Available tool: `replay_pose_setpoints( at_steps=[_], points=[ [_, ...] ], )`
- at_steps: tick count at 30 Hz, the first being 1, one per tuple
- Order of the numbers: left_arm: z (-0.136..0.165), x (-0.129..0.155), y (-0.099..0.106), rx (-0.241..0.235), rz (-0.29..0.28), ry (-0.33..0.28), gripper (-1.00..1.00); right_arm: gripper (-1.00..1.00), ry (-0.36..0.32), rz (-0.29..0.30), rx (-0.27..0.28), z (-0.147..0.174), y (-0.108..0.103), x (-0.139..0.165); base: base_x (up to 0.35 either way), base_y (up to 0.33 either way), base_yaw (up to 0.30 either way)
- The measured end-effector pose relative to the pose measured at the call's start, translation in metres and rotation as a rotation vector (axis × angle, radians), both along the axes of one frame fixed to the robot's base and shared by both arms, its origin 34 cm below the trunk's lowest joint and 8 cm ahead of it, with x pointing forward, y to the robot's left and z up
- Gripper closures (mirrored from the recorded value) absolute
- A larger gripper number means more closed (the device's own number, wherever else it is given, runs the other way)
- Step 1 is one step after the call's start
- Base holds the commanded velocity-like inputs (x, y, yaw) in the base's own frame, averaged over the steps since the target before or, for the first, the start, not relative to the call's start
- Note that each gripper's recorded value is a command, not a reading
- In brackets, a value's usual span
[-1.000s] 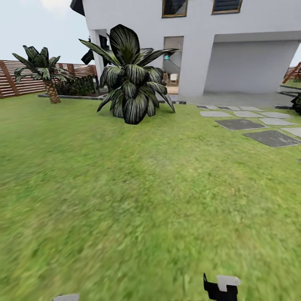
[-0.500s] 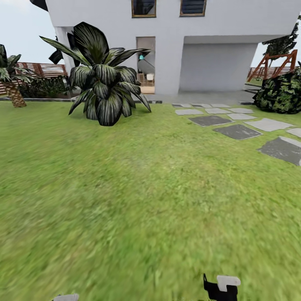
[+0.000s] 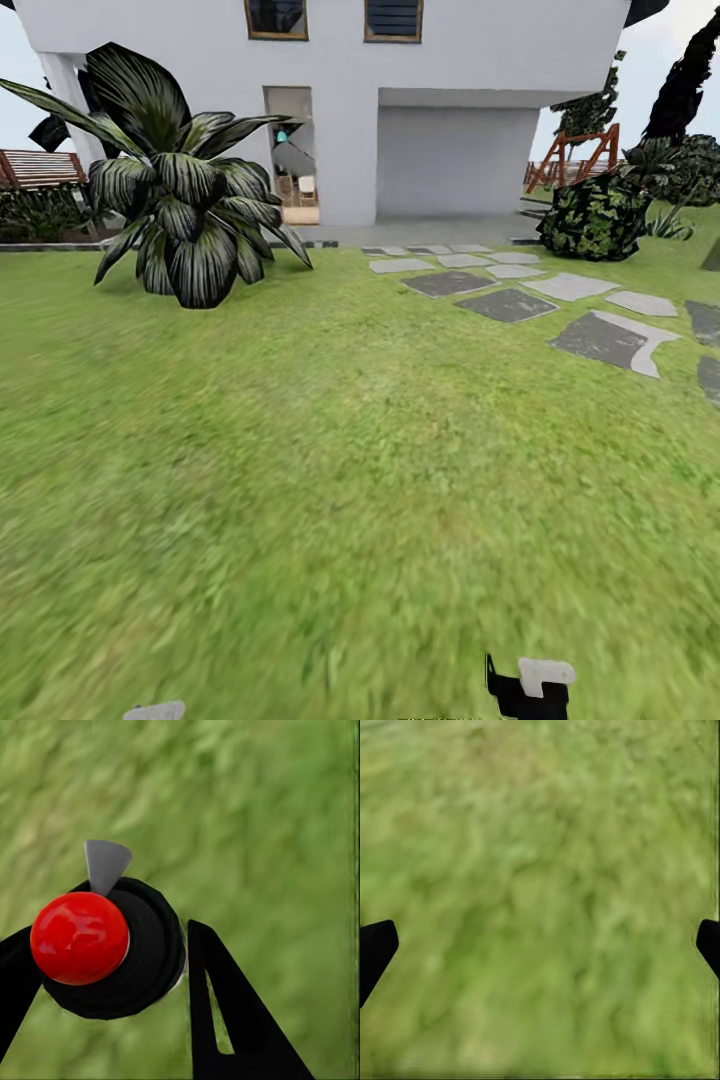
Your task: In the garden, pick up the pesticide atomizer on the floor and spray pesticide onto both trees until each tree trunk is fully covered.
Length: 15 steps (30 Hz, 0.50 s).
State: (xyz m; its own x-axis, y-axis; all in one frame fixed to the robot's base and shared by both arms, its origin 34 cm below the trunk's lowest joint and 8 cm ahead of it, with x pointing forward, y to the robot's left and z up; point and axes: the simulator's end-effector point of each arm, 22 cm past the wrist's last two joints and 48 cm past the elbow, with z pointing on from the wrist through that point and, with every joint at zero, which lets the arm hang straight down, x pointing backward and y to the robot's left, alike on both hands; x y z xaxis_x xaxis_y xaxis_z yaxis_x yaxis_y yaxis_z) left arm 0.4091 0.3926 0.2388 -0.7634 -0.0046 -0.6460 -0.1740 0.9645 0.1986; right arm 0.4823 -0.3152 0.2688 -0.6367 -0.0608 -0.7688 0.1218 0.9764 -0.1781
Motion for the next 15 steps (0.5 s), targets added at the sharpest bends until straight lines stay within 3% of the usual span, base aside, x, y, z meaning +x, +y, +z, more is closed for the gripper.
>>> replay_pose_setpoints(
  at_steps=[15],
  points=[
    [0.0,0.0,0.0,0.0,0.0,0.0,1.0,-1.0,0.0,0.0,0.0,0.0,0.0,0.0,0.0,0.0,-0.3]
  ],
)
